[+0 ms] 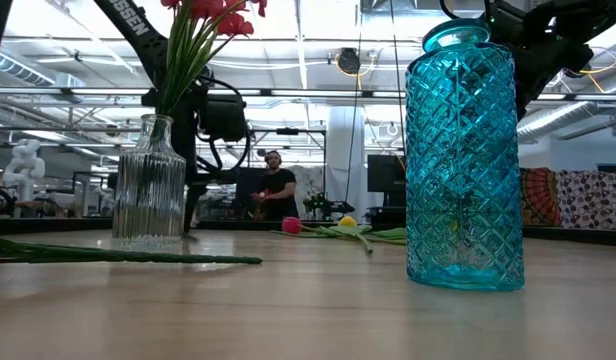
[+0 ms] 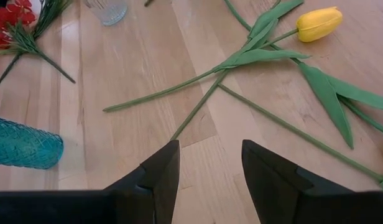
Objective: Sort flowers into vase by color
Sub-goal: Put the top white flowers into the blue vase
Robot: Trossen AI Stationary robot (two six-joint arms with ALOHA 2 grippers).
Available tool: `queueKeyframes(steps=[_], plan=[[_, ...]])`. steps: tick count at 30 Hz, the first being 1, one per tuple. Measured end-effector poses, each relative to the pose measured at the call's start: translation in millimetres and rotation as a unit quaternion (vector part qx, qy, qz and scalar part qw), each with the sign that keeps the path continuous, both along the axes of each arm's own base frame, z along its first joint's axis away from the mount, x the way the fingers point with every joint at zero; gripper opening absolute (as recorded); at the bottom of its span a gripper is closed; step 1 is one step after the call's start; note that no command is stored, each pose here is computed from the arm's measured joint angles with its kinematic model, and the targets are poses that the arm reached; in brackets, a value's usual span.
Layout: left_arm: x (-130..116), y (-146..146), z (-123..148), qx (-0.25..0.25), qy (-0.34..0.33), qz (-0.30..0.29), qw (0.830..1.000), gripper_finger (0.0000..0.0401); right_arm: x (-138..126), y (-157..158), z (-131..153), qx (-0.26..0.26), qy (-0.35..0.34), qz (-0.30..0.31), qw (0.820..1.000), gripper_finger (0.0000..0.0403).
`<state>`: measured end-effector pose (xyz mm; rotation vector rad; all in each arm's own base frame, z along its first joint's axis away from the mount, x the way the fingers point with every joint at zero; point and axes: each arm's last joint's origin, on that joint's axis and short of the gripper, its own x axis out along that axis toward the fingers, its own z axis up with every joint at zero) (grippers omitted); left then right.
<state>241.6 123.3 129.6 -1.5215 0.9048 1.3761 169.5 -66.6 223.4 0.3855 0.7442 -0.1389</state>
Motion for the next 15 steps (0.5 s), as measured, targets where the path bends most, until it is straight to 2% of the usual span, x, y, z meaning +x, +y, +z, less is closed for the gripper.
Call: queueKeyframes(steps=[3,6,11,15], plan=[[2.4,-1.6,0.0,0.009,-0.005,-0.044,0.999,0.0023,1.2,-0.5,1.3,-0.004,-0.009,-0.001,1.0,0.0164],[2.7,-1.7,0.0,0.012,-0.005,-0.064,0.998,0.0009,3.2,-1.4,3.5,-0.001,-0.024,-0.009,1.0,0.0164],[2.7,-0.8,0.1,0.024,0.0,-0.087,0.996,0.0004,4.5,-2.0,5.2,0.019,-0.034,-0.031,0.999,0.0164],[2.6,3.7,1.4,0.039,0.001,-0.116,0.992,0.0003,3.9,-3.9,4.5,0.023,-0.025,-0.08,0.996,0.0164]])
